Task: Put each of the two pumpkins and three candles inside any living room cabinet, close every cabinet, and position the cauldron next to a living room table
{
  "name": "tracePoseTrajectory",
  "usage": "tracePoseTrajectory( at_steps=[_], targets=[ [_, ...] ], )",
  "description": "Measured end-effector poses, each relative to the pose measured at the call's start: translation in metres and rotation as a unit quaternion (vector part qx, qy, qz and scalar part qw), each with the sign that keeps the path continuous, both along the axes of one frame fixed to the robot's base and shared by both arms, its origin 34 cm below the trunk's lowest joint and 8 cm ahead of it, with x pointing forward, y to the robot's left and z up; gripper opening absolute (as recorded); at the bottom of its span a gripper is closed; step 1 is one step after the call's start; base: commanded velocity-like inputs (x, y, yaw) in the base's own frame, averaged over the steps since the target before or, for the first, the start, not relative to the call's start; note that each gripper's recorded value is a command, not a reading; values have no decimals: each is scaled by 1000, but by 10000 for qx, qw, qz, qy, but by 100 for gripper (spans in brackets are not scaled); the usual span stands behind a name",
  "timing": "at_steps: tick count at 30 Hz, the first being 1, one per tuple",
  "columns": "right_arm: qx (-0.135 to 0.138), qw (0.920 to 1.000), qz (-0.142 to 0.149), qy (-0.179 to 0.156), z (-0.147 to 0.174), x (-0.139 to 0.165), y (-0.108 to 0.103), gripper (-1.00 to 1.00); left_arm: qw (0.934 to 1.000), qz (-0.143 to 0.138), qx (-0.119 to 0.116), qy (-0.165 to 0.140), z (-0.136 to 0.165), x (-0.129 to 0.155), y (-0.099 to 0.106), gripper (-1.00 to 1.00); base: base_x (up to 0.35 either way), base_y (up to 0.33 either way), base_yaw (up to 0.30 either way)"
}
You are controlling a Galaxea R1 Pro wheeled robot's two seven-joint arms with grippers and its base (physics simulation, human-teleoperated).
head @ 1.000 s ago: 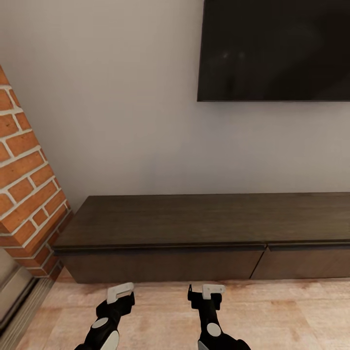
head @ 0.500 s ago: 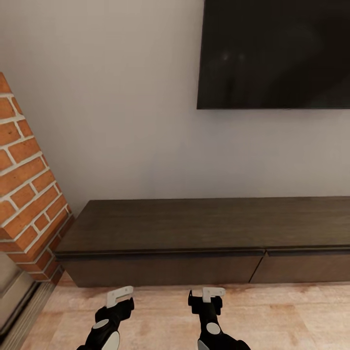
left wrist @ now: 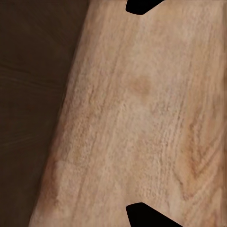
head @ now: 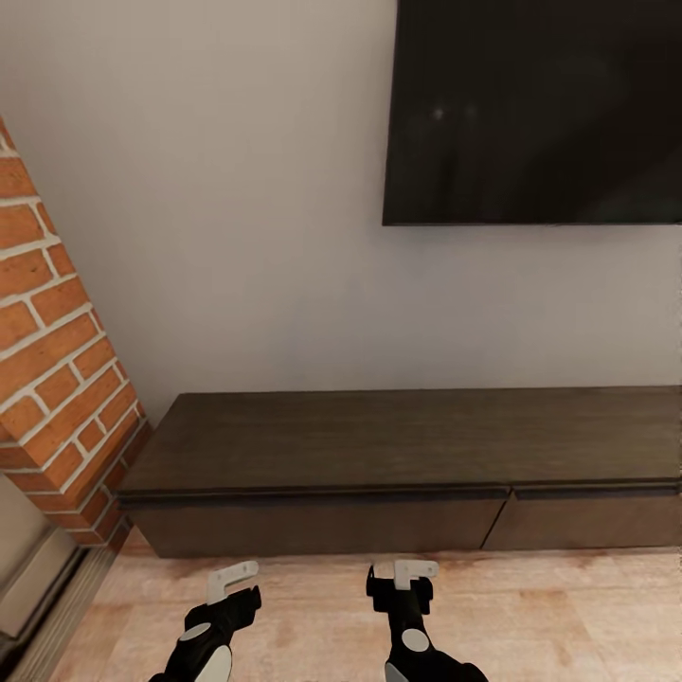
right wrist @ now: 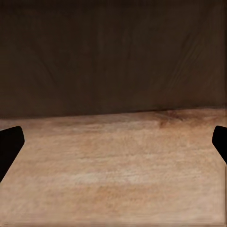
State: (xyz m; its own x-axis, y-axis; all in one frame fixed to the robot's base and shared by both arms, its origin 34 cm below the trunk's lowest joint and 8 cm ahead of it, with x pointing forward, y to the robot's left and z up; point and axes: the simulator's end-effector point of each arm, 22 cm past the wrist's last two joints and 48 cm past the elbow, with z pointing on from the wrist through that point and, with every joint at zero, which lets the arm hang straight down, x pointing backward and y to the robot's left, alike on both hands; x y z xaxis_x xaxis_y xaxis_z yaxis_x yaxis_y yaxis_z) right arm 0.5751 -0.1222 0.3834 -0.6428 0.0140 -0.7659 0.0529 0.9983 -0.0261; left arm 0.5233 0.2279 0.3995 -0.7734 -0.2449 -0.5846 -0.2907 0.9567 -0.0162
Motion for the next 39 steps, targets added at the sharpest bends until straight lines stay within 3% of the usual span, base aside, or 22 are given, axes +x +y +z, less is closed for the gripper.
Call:
tracePoseTrajectory(
  at_steps=[7,39],
  targets=[
    [-87,9997,73,210,8,-3,0,100,10000,-5,-3,13,14,3,0,100,-169,1,0],
    [-98,9996,68,239,64,7,-1,100,10000,4,-33,31,71,12,-1,100,-44,0,0]
  ],
)
